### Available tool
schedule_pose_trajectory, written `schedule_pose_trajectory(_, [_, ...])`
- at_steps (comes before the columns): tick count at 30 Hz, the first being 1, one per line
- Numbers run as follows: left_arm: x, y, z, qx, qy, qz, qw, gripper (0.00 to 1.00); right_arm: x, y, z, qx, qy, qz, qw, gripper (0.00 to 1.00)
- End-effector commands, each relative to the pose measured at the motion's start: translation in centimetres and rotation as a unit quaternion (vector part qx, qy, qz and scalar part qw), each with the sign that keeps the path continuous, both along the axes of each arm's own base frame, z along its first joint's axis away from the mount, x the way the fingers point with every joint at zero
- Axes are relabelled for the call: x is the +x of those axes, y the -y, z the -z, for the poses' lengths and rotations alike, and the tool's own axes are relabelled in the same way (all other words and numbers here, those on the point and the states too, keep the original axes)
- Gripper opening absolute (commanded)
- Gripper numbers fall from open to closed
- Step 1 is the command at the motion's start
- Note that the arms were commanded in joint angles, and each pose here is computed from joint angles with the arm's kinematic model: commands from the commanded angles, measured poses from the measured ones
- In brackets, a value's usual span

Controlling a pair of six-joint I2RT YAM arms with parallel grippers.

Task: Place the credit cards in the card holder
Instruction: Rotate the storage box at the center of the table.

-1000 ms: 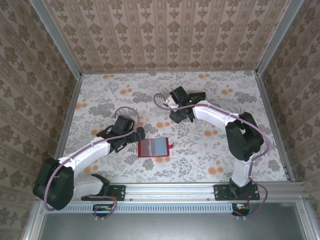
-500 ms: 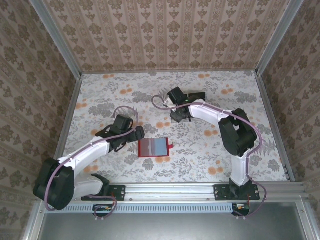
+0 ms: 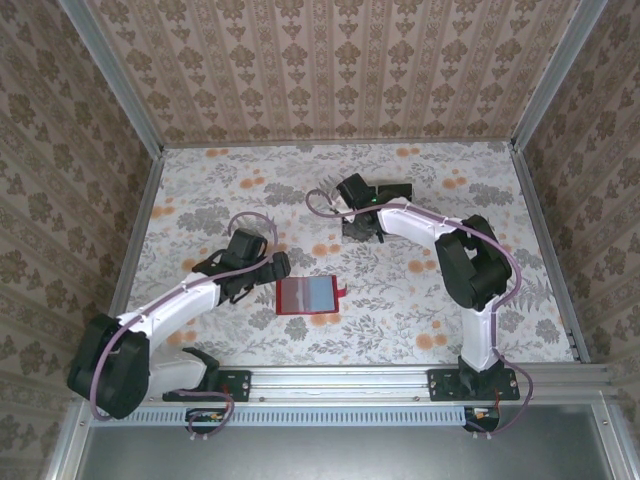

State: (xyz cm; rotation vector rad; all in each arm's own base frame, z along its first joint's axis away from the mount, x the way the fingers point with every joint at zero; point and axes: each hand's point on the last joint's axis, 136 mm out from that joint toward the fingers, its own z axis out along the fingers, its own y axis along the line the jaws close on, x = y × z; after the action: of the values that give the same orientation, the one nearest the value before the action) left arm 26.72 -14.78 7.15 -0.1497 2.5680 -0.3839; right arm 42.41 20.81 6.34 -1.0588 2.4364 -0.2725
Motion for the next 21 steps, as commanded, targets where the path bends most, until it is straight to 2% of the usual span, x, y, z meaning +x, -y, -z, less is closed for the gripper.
schedule_pose_trajectory(1, [0.1, 0.0, 0.4, -0.001, -0.003, 0.002, 1.0, 1.0, -1.5, 0.8, 0.4, 0.003, -0.022, 0.022, 1.0, 0.29])
schedule_pose_trajectory(11, [0.4, 0.4, 0.6, -0.008, -0.004, 0.004, 1.0, 1.0, -2.9, 1.7, 1.0, 0.007, -0.041, 0.093, 0.995, 0.13])
schedule_pose_trajectory(21, [0.4, 0.5, 0.6, -0.009, -0.004, 0.007, 1.0, 1.0, -2.7, 2.0, 0.4, 0.022, -0.036, 0.15, 0.988, 0.11])
